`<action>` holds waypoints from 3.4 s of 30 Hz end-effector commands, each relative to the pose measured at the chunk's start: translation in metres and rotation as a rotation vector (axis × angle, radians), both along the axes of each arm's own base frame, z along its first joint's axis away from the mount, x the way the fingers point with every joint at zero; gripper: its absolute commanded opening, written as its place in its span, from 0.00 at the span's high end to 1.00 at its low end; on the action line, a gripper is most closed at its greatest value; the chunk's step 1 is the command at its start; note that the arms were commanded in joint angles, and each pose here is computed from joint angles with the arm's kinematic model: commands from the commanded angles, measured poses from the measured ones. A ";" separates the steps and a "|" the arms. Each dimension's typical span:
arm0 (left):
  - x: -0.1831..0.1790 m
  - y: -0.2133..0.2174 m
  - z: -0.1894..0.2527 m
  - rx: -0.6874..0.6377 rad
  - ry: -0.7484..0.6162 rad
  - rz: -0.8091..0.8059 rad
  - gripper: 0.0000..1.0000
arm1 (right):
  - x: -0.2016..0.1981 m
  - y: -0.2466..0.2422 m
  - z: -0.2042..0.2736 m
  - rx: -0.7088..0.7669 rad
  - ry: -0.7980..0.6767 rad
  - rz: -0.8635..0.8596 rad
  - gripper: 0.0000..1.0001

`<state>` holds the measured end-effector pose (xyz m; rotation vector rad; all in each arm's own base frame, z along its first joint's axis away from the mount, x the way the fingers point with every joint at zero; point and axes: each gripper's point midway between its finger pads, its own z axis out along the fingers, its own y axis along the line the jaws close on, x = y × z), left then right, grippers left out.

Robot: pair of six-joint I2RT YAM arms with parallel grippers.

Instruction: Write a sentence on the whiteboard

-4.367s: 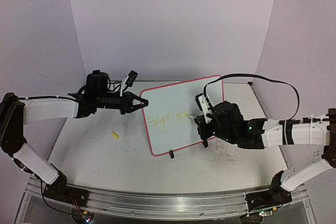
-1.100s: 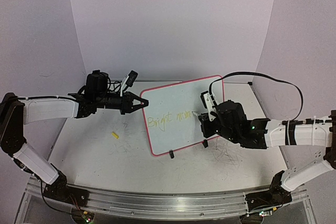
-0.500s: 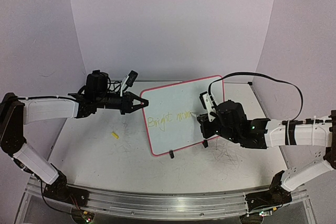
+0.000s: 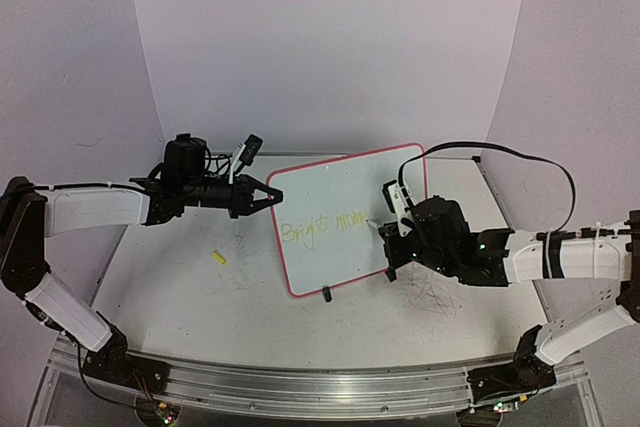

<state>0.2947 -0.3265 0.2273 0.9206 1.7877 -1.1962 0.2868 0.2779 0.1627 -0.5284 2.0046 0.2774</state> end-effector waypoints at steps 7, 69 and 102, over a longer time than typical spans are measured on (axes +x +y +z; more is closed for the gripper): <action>0.004 0.003 -0.020 0.089 -0.067 0.011 1.00 | -0.016 0.001 0.063 0.155 -0.145 0.112 1.00; 0.003 0.002 -0.020 0.090 -0.063 0.007 1.00 | 0.013 -0.001 0.050 0.040 -0.158 -0.012 1.00; 0.002 0.001 -0.018 0.086 -0.066 0.001 1.00 | 0.004 -0.006 0.008 -0.008 -0.032 -0.015 1.00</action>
